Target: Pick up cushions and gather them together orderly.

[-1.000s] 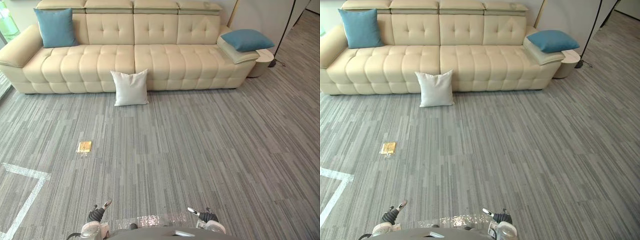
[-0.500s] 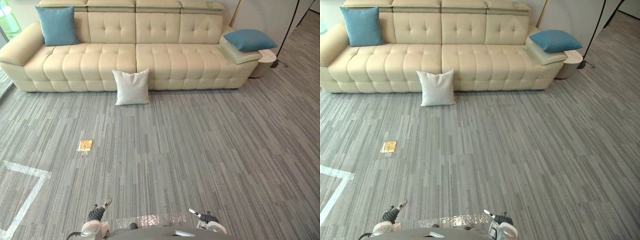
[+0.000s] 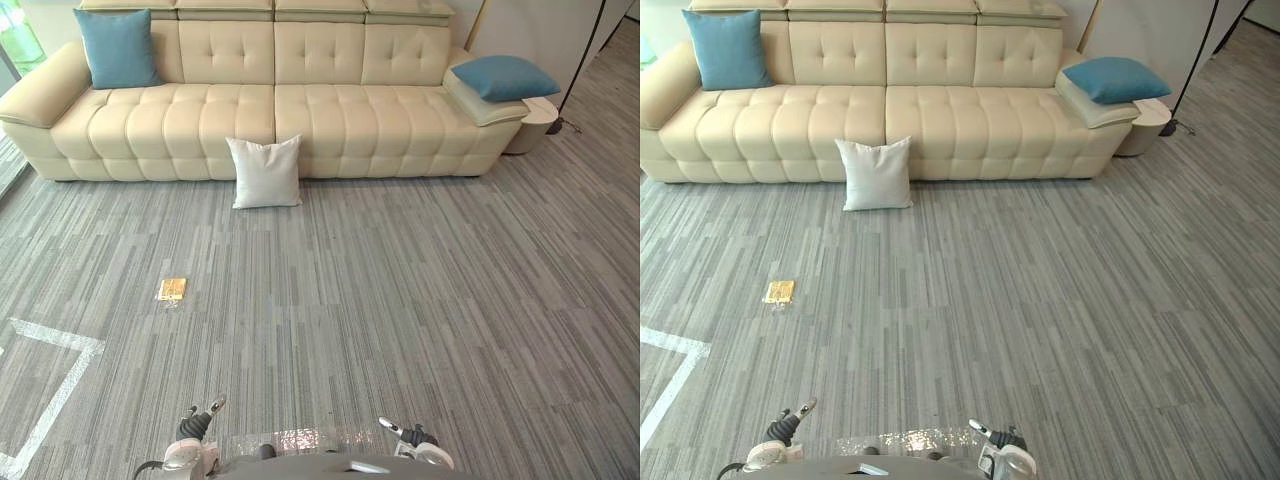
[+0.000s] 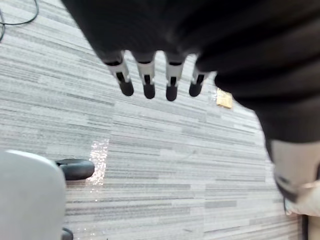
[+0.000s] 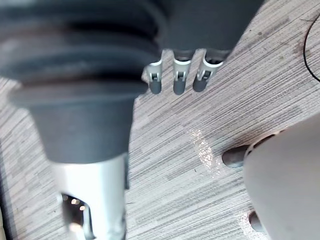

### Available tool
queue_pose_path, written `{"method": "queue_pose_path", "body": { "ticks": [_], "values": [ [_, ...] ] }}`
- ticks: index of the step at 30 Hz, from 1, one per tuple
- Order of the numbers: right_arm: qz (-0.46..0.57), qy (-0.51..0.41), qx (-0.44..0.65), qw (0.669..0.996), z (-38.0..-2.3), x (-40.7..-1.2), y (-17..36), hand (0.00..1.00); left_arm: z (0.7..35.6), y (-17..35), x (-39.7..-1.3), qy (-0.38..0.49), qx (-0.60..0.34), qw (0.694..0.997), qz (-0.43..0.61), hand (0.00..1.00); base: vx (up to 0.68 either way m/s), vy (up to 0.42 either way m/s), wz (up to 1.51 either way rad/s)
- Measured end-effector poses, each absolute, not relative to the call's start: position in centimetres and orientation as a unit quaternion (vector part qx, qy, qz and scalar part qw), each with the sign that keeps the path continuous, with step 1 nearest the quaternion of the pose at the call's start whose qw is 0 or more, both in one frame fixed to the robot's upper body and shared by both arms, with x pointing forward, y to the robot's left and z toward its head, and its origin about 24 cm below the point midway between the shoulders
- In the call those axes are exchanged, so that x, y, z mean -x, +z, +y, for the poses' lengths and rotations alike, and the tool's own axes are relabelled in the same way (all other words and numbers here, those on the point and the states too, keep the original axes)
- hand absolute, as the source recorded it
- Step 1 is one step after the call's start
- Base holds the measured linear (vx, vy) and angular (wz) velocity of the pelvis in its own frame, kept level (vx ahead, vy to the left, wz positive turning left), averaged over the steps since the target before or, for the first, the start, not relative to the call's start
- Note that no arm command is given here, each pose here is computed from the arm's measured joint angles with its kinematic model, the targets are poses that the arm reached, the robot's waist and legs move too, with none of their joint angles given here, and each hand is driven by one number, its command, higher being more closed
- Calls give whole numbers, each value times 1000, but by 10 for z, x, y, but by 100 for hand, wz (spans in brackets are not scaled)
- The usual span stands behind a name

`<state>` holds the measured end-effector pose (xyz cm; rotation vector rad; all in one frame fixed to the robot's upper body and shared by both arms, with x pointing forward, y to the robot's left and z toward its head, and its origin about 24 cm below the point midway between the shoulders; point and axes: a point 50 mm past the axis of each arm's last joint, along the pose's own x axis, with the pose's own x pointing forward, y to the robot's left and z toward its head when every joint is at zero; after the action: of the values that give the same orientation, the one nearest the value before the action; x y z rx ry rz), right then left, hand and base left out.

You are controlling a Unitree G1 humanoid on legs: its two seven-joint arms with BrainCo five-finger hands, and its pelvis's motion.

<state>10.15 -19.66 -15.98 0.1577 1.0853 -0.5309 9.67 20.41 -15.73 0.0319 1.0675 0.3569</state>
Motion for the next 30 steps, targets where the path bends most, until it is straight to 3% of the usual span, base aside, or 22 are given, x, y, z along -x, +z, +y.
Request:
{"method": "queue_pose_path", "body": {
  "ticks": [24,30],
  "values": [
    [504,-265,-86,818,-201,-102,-159,0,203,-157,-101,167,-9,847,505,0,3,-2,5],
    [477,-269,-84,832,-206,-113,-152,0,203,-152,-114,192,19,857,478,0,85,6,16]
  ]
}}
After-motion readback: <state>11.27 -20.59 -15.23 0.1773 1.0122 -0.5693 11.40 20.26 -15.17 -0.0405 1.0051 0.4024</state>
